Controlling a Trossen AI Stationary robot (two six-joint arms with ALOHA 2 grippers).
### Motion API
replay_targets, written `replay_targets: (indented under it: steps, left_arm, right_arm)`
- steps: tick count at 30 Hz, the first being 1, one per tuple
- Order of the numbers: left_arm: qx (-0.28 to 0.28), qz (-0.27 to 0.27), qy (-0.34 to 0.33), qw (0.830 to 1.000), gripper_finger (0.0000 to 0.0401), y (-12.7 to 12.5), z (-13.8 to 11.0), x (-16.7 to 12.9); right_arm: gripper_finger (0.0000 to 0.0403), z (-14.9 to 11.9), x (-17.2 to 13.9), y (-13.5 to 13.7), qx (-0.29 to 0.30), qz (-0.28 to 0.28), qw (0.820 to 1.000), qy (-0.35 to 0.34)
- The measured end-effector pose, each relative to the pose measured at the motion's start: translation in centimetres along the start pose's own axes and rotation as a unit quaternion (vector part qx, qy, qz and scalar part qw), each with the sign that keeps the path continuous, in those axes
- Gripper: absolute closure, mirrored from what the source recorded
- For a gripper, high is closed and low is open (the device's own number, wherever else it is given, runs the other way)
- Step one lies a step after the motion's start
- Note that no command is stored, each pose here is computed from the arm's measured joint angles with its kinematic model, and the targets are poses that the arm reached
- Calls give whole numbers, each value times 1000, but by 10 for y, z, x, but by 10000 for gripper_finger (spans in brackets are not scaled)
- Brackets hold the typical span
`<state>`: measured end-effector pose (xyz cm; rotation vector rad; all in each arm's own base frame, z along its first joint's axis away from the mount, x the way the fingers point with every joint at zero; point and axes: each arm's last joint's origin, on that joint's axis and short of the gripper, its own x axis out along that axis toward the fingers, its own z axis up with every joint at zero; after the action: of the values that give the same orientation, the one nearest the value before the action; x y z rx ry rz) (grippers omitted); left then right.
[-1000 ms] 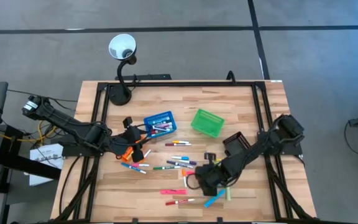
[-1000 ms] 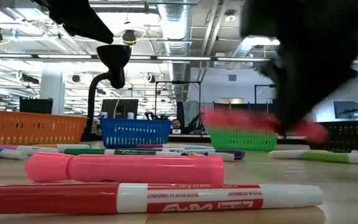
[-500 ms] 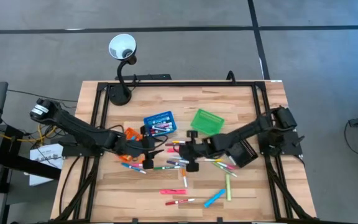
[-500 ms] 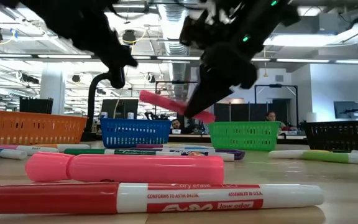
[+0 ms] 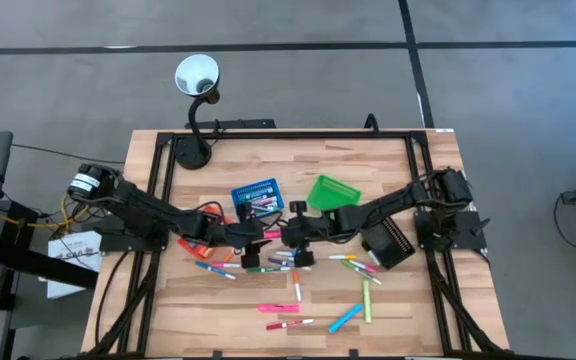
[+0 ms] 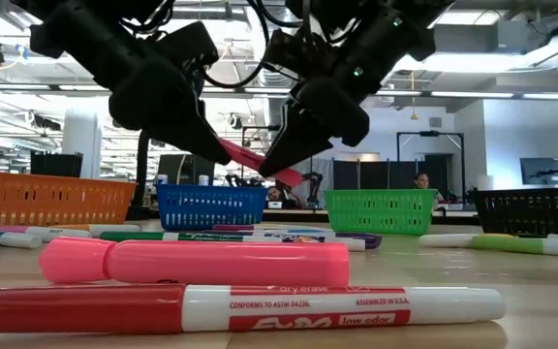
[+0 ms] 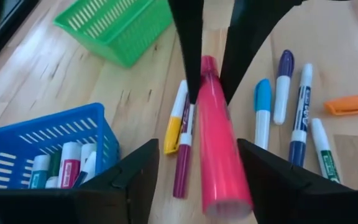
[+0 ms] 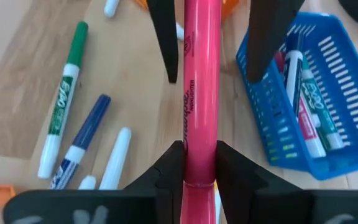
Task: Pick & Place Markers
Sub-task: Put the middle right pink highlighter pen into the orange basket
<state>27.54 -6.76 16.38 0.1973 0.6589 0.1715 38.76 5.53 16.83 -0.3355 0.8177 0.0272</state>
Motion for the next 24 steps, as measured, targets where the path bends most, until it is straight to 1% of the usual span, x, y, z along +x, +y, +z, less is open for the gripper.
replay_targets:
  steps: [5,7,11,20,24]
  left_arm:
    - [-2,-3,-8,1000,220,-1,2,-1]
    - [-2,-3,-8,1000,229,-1,2,-1]
    - [-3,-3,-8,1000,252,-1,2,-1]
    - [-6,-3,-9,1000,328,-1,2,-1]
    - [-8,-4,-10,1000,335,-1,2,-1]
  right_arm:
    - [336,2,2,-9,12,-3,1000,-16]
    - [336,2,2,-12,15,4,1000,-19]
    - [336,2,2,-13,18,9,1000,-22]
    - [336,2,2,-13,17,12,1000,-23]
    - [333,2,2,-13,18,12,1000,-23]
